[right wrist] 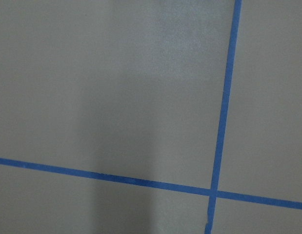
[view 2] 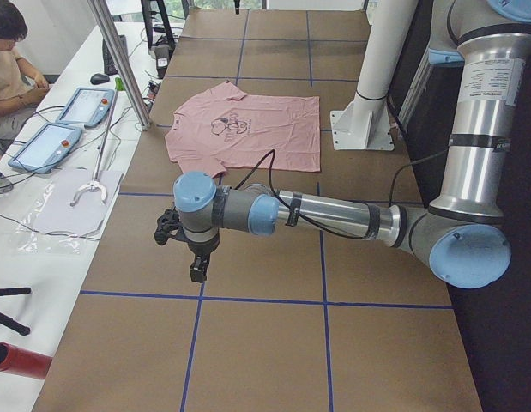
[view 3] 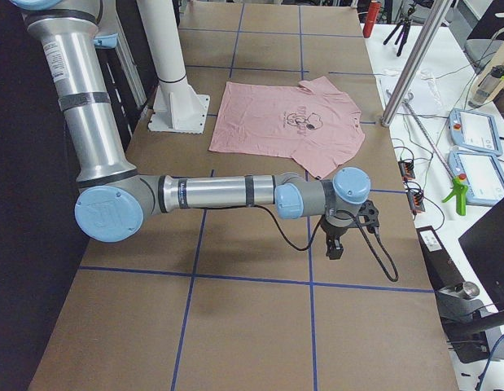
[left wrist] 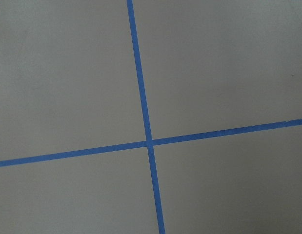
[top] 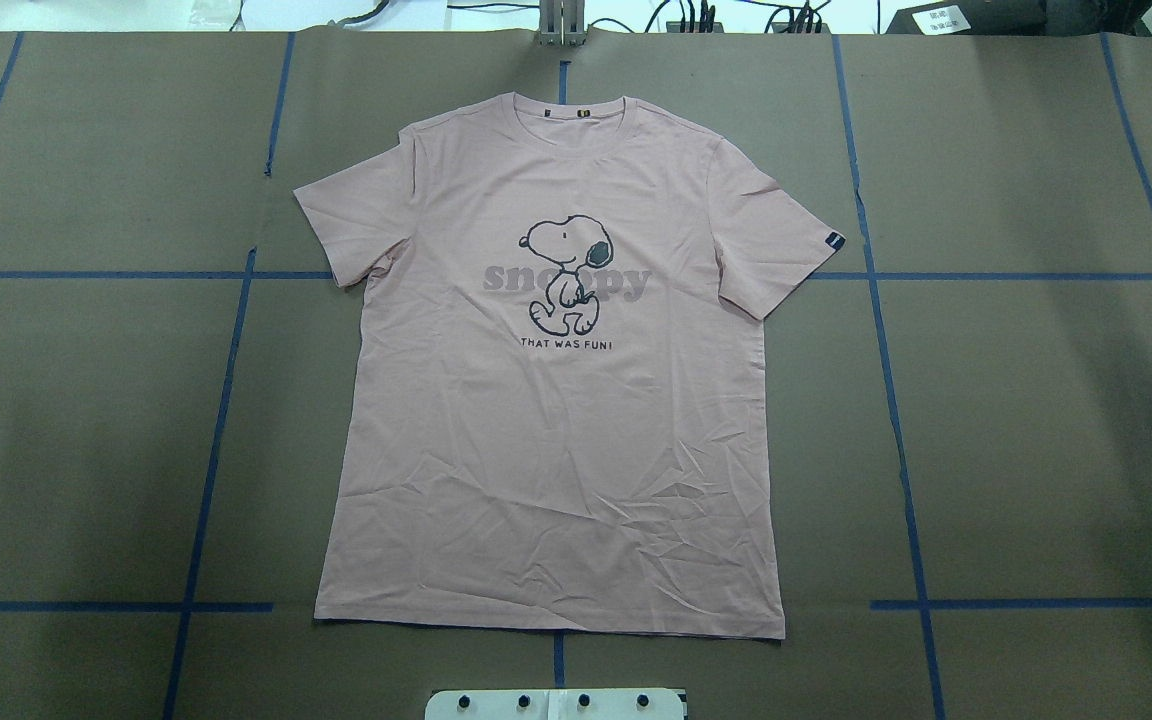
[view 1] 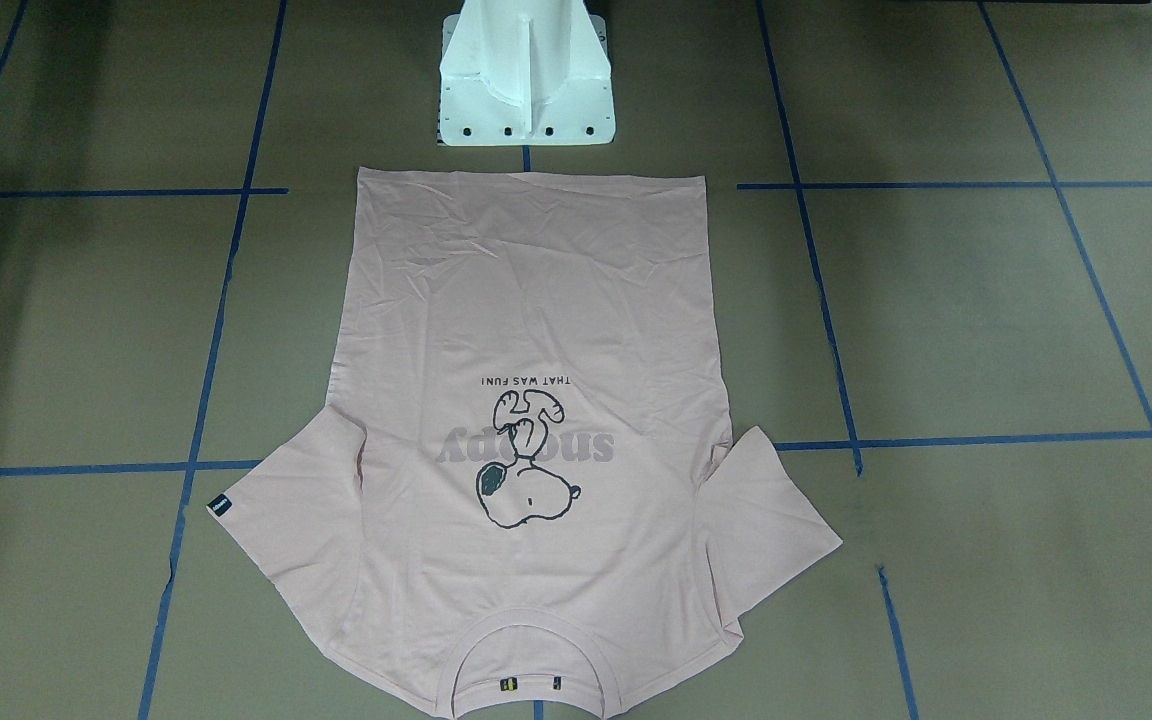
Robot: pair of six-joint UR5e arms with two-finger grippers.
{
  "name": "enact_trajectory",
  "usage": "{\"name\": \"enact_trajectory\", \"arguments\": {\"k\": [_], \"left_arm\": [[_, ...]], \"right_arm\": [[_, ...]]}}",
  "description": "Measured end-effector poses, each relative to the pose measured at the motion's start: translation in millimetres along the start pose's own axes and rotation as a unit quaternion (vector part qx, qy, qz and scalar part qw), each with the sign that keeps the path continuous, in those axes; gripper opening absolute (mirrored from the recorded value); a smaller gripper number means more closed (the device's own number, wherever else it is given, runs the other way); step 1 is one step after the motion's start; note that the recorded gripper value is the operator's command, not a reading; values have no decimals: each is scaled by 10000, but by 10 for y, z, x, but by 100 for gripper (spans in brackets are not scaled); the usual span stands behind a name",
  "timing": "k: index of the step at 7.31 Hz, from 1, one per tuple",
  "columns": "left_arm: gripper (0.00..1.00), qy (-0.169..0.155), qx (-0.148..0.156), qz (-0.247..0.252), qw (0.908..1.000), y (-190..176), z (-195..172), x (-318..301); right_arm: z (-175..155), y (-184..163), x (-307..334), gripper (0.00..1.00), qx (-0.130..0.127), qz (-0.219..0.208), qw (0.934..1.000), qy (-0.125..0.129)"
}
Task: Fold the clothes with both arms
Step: 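Move the right arm in toward the shirt's sleeve nearest it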
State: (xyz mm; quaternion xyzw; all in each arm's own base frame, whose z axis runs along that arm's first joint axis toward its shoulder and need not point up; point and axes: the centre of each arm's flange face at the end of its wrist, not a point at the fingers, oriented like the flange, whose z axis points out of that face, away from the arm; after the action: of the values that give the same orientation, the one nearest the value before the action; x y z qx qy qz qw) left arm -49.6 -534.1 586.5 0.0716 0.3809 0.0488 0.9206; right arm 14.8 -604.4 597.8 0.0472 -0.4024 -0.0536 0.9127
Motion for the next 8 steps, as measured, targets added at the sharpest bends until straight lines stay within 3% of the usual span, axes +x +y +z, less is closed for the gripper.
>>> {"name": "enact_trajectory", "arguments": {"k": [4, 8], "left_arm": [[100, 40, 218, 560, 9982, 75, -161, 184], [100, 70, 206, 601, 9980, 104, -131, 176]], "right_arm": [[-33, 83, 41, 100, 42, -188, 9998, 64], [477, 308, 267, 100, 408, -718, 9966, -15]]}}
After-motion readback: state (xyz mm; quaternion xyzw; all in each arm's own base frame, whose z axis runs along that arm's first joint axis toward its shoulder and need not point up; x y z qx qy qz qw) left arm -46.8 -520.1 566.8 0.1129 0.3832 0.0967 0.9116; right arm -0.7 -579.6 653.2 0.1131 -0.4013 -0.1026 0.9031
